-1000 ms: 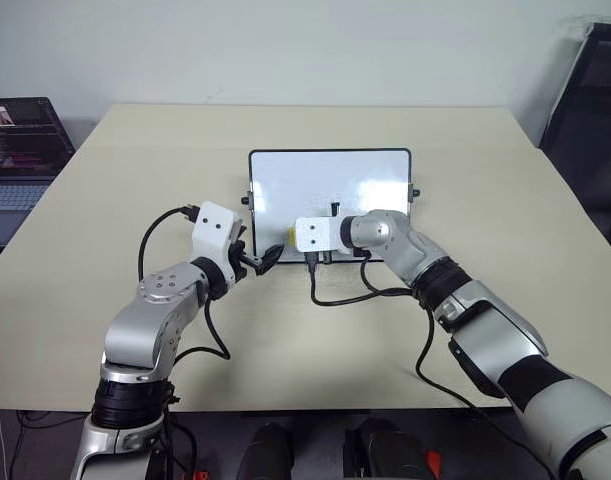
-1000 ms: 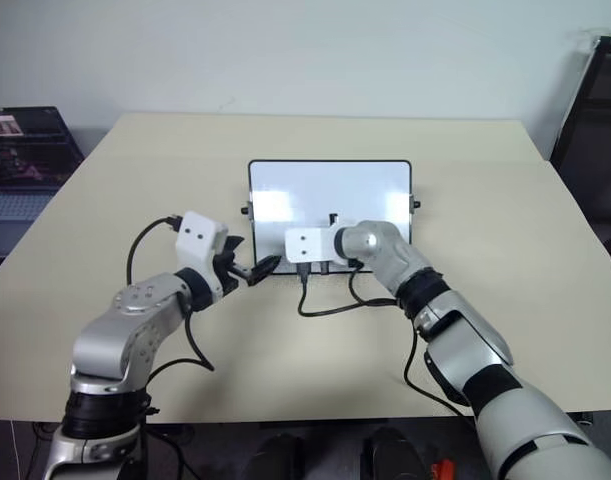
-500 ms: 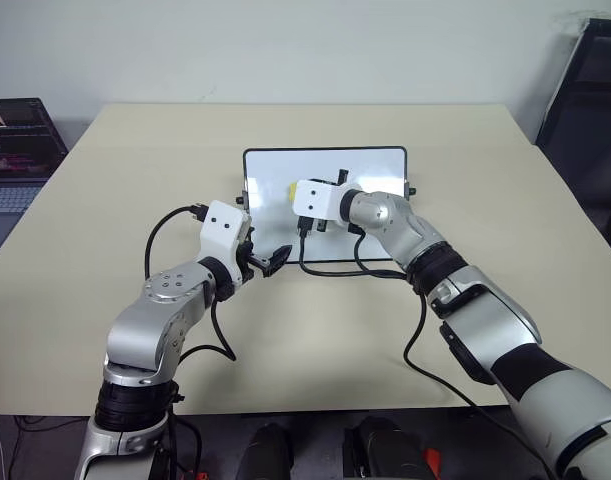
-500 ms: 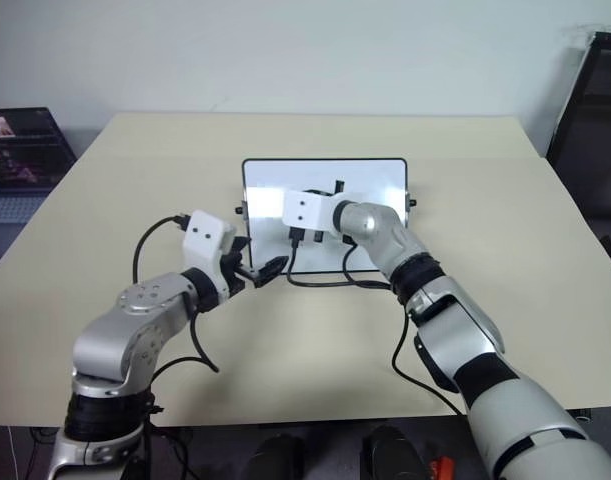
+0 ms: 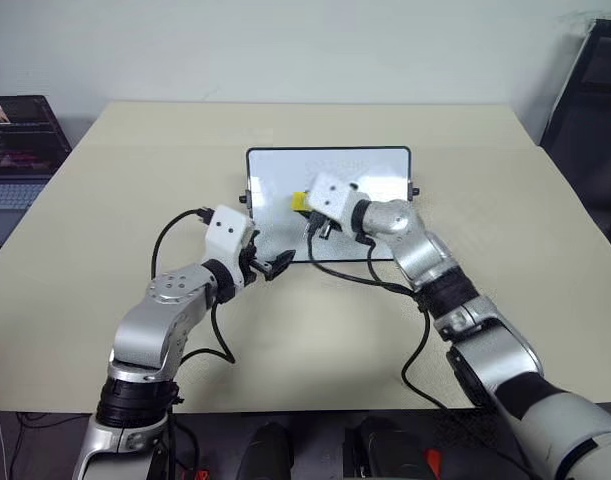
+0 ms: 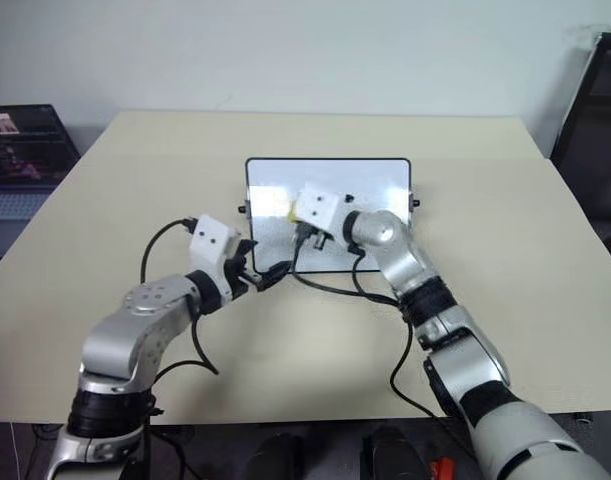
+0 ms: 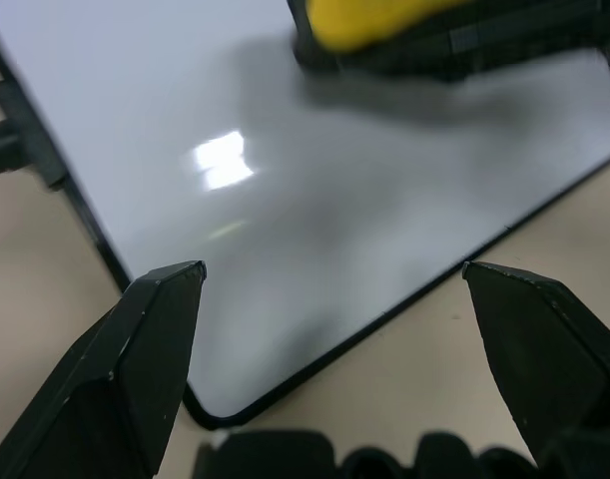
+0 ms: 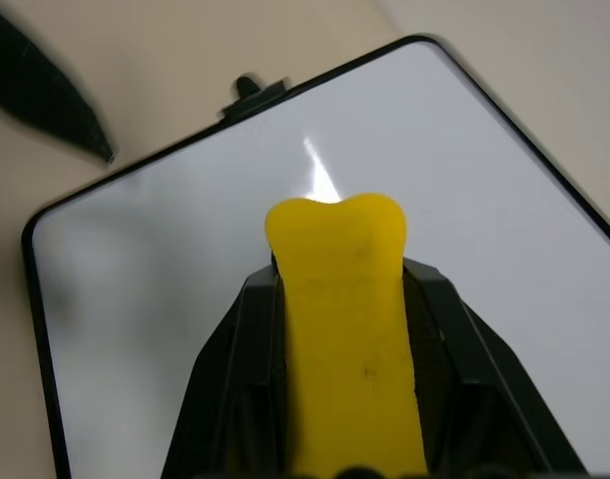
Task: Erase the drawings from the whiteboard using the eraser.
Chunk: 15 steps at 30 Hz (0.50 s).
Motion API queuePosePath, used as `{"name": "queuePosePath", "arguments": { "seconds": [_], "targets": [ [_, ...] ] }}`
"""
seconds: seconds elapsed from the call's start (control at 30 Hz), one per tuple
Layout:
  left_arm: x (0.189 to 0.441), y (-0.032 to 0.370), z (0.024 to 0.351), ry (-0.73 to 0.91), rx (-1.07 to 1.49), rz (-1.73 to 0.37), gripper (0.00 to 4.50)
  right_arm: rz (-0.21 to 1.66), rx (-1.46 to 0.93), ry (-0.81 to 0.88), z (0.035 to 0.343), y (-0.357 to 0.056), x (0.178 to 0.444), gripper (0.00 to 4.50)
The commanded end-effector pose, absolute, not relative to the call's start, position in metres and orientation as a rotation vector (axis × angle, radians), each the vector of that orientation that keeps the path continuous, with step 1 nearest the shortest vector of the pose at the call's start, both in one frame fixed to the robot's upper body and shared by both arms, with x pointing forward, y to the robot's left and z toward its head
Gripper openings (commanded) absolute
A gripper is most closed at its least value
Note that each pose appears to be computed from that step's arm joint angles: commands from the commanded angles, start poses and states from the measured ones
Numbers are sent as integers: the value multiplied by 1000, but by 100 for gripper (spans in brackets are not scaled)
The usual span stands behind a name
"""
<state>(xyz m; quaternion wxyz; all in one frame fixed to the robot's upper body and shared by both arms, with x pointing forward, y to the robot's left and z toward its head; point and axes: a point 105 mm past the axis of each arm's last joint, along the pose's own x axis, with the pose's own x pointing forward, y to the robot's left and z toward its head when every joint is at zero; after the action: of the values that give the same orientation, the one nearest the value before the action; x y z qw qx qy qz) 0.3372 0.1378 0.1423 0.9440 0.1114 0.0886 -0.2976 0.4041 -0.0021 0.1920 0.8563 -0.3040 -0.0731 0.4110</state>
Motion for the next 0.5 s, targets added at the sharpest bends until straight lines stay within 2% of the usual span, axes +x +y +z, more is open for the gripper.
{"name": "queuePosePath", "arguments": {
  "seconds": [0.03,0.3,0.5],
  "targets": [
    [328,111,152,103,301,-759,450,736,-476,-180,215,-40,392,118],
    [319,70,159,45,391,-1002,450,388,-269,-26,191,-130,352,118],
    [314,51,156,72,439,-1182,450,201,-181,107,154,-164,325,118]
  ]
}}
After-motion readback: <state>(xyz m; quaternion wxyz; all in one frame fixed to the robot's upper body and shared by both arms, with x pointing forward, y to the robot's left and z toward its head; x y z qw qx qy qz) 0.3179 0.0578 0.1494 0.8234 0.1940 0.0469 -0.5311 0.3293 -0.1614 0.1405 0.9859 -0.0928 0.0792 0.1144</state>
